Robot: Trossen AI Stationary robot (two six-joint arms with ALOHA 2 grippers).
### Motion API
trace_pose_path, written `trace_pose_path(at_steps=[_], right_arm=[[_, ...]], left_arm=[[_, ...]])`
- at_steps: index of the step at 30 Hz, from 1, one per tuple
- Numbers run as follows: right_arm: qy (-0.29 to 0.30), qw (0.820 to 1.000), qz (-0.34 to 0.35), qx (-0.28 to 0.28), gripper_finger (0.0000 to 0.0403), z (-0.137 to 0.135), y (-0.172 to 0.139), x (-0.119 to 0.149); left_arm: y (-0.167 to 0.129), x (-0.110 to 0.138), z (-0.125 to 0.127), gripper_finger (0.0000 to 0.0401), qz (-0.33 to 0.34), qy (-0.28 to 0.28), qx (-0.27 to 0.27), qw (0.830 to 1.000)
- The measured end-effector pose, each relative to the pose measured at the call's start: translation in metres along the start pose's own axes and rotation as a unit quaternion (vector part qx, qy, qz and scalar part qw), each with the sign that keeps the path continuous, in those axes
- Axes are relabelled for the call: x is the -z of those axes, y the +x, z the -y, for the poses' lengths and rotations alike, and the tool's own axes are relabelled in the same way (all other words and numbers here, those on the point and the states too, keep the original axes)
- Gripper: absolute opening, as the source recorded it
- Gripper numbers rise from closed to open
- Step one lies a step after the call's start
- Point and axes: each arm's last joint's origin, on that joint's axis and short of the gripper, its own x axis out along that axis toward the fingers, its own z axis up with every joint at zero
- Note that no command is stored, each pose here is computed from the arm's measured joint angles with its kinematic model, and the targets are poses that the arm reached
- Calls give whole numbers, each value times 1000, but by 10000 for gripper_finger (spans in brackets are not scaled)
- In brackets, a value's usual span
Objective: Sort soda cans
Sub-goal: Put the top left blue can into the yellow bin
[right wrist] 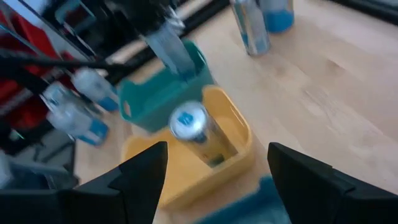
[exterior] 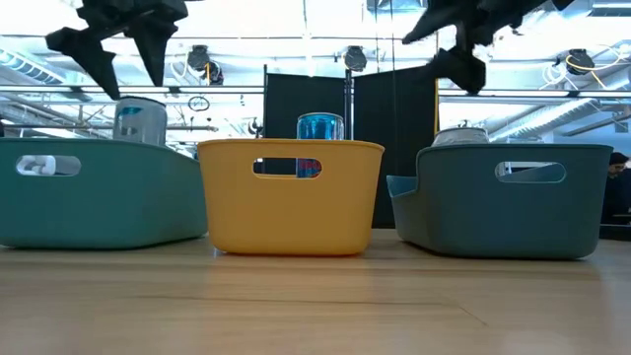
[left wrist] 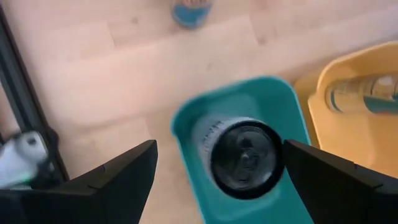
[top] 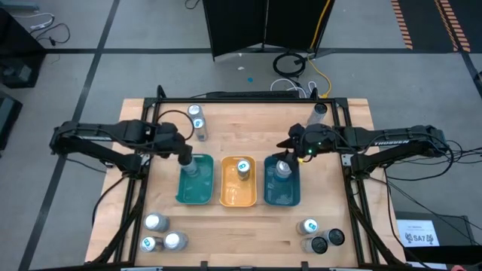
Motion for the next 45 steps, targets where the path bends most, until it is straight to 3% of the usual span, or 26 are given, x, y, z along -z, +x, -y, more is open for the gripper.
trace_pose_path(at_steps=[8,15,20,25,30,34,39,45], right_arm=[[35,991,107,-66,270,-13,-1,-20],[35,980,191,-49,270,-17,33,-31],[11,988,151,-12,270,-28,82,-50],[-52,995,55,66,270,-43,131,-89],[-116,987,-37,108,270,-47,180,-126],[-142,981,-63,115,270,-45,211,-146],[-165,978,-57,116,270,-38,242,-153],[-174,974,-74,127,270,-21,284,-128]], left_arm=[[-4,-13,-11,354,29,70,-5,997],[-7,-27,-22,354,81,151,-40,984],[-10,-37,-24,354,119,220,-32,968],[-21,-40,-28,354,150,302,4,941],[-32,-37,-39,354,166,319,9,933],[-39,-34,-47,354,181,314,20,932],[-39,-27,-59,354,178,311,19,933],[-39,-18,-73,354,152,307,3,939]])
